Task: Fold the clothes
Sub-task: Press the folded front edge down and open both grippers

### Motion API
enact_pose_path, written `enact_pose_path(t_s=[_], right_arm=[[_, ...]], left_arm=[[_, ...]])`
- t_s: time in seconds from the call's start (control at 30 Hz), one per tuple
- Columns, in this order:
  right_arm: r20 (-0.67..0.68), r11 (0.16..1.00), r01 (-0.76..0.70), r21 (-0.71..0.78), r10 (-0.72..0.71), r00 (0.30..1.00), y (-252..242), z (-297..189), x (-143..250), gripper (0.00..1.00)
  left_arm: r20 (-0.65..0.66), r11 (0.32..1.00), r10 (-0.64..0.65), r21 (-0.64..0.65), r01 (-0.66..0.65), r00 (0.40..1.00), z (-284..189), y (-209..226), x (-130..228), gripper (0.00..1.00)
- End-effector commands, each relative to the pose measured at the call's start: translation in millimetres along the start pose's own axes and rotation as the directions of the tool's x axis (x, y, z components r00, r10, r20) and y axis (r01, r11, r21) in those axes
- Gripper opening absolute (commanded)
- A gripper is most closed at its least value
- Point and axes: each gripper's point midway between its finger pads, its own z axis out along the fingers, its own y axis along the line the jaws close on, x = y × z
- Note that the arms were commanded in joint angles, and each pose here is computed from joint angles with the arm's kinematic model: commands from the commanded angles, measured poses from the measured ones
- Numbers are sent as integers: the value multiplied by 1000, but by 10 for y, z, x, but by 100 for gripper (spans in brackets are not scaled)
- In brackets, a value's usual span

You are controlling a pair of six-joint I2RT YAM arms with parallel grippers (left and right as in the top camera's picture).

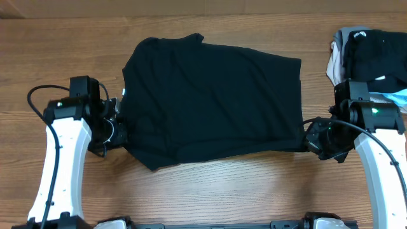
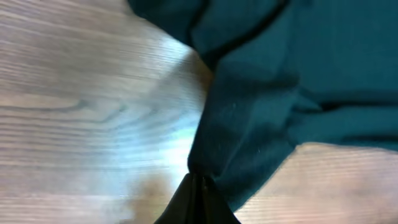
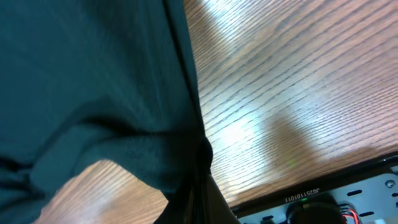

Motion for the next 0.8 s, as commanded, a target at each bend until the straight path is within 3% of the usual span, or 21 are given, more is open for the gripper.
enact_pose_path(t_s=[0.0, 0.47, 0.77], right_arm=[[92, 998, -53, 40, 49, 995, -97, -36, -128, 4], [203, 1000, -17, 25, 12, 979, -24, 311, -549, 4], [283, 996, 87, -4, -82, 956, 157, 398, -899, 4]], left_arm=[[66, 996, -61, -55, 64, 996, -1, 97, -45, 4], [321, 997, -75, 0, 80, 944, 13, 28, -716, 4], [423, 996, -85, 46, 72, 902, -91, -49, -979, 4]])
